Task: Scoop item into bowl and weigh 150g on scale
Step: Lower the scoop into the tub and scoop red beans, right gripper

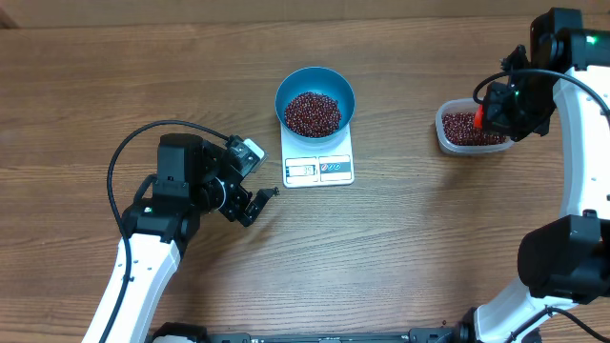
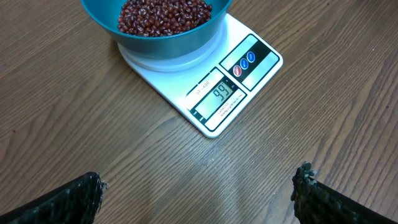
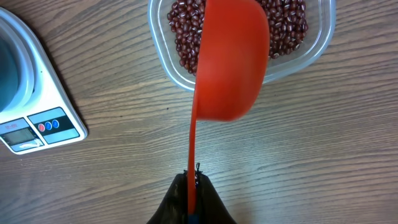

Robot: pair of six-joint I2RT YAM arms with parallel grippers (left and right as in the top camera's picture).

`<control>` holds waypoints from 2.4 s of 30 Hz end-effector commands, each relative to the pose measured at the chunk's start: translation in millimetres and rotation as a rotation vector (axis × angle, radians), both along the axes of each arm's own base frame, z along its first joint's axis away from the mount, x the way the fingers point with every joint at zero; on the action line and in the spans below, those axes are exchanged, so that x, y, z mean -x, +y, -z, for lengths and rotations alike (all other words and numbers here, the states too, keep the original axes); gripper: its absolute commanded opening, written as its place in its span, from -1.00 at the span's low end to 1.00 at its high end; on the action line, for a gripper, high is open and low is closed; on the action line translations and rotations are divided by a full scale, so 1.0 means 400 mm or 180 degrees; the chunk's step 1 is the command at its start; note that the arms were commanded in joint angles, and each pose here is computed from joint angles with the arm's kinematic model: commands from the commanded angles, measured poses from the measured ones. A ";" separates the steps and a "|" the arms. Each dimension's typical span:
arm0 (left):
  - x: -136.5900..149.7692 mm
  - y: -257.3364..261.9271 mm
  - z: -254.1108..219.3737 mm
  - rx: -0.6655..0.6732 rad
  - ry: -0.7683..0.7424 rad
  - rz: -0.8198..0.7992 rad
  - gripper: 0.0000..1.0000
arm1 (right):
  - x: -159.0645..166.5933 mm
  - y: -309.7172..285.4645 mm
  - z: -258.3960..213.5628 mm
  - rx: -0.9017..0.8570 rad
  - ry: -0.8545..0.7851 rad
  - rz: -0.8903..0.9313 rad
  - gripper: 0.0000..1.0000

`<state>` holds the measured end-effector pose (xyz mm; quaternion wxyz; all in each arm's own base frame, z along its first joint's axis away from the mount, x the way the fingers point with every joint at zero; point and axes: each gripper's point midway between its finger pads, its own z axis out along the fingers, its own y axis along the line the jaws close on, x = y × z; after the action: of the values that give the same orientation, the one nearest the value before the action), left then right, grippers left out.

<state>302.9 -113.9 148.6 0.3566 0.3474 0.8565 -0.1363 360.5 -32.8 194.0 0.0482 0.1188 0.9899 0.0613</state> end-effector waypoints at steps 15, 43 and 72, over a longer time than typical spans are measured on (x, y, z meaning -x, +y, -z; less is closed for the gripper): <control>-0.001 -0.001 -0.001 0.0010 0.0003 -0.0022 1.00 | 0.015 -0.042 -0.017 -0.0021 -0.0058 0.0074 -0.92; -0.001 -0.001 -0.001 0.0011 0.0003 -0.0022 1.00 | -0.021 -0.061 0.133 -0.0069 -0.0217 -0.0490 -0.92; -0.001 -0.001 -0.001 0.0010 0.0003 -0.0022 0.99 | 0.041 -0.047 0.254 -0.0148 0.0085 -0.0495 -0.92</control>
<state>302.9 -113.9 148.6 0.3566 0.3474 0.8565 -0.1363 346.6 -52.2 87.0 0.0220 0.0459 0.9952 0.0840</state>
